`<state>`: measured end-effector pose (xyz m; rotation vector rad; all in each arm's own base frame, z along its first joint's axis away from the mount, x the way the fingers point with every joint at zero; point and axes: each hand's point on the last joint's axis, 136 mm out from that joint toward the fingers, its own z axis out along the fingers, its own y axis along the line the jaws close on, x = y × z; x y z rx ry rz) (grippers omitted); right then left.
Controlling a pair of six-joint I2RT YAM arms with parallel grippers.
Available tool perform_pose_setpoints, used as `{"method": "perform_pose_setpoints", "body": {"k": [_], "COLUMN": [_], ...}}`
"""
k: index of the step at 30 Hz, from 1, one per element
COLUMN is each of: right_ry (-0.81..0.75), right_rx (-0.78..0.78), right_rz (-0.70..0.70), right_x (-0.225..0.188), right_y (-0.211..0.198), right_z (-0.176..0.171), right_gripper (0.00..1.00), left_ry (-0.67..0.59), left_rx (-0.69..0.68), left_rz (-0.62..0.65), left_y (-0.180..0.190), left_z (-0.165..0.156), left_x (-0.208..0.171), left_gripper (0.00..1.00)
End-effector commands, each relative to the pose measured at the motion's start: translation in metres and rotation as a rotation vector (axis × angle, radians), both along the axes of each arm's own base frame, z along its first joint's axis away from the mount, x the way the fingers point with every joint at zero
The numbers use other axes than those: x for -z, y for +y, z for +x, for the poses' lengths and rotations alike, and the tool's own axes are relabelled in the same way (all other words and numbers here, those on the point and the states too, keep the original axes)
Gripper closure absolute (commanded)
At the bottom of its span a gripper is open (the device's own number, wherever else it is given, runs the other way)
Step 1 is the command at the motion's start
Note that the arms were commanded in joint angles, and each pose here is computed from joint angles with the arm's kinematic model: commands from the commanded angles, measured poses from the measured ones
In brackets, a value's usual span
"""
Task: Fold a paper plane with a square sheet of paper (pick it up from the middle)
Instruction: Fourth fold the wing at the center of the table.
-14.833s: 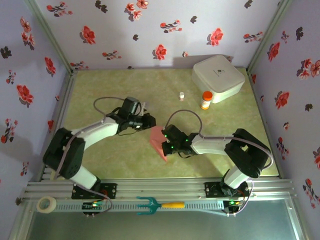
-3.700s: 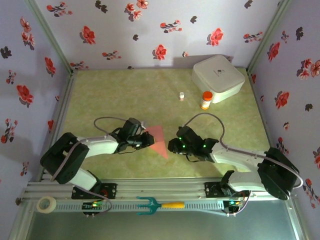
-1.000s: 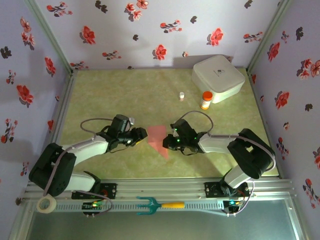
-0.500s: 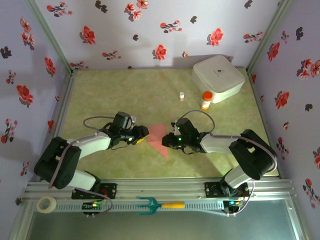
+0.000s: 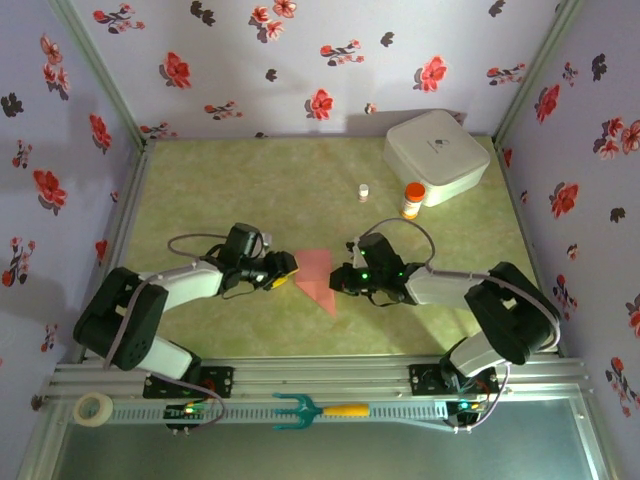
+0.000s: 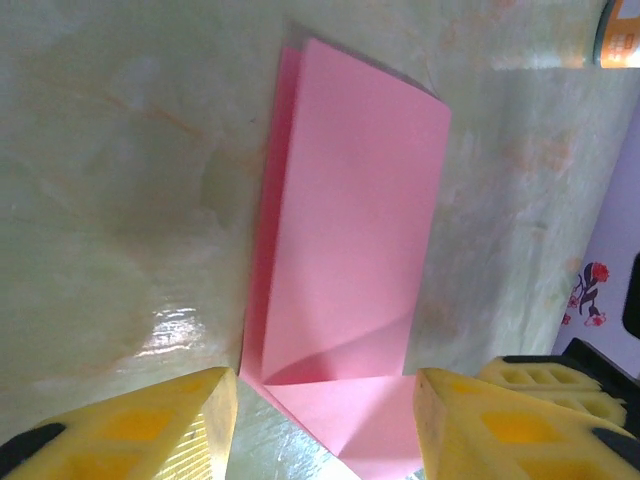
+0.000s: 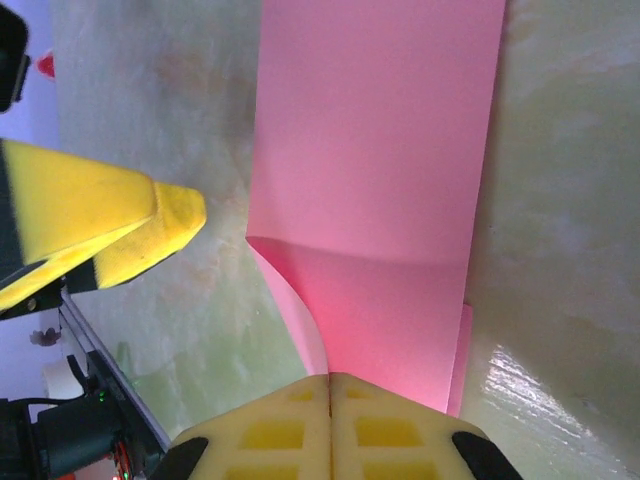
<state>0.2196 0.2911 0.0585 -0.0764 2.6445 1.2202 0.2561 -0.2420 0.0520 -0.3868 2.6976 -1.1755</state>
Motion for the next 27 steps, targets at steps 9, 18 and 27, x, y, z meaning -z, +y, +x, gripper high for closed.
{"method": "perform_pose_setpoints", "body": {"k": [9,18,27], "right_ry": [-0.028,-0.041,-0.034], "right_rx": [-0.032,-0.016,-0.016], "right_rz": [0.067,0.110,0.127], "right_x": [-0.016,-0.022,-0.021], "right_y": [-0.004,-0.005,-0.005], "right_z": [-0.003,-0.002,-0.002], "right_gripper": [0.93,0.94,0.94], "left_ry": [-0.026,-0.003,0.012], "left_rx": [0.043,0.031,0.040], "left_rz": [-0.094,-0.097,-0.168], "left_y": [-0.016,-0.019,-0.029], "left_z": [0.020,0.024,0.026], "left_x": [-0.011,0.000,0.003], "left_gripper": [0.47,0.47,0.59]}}
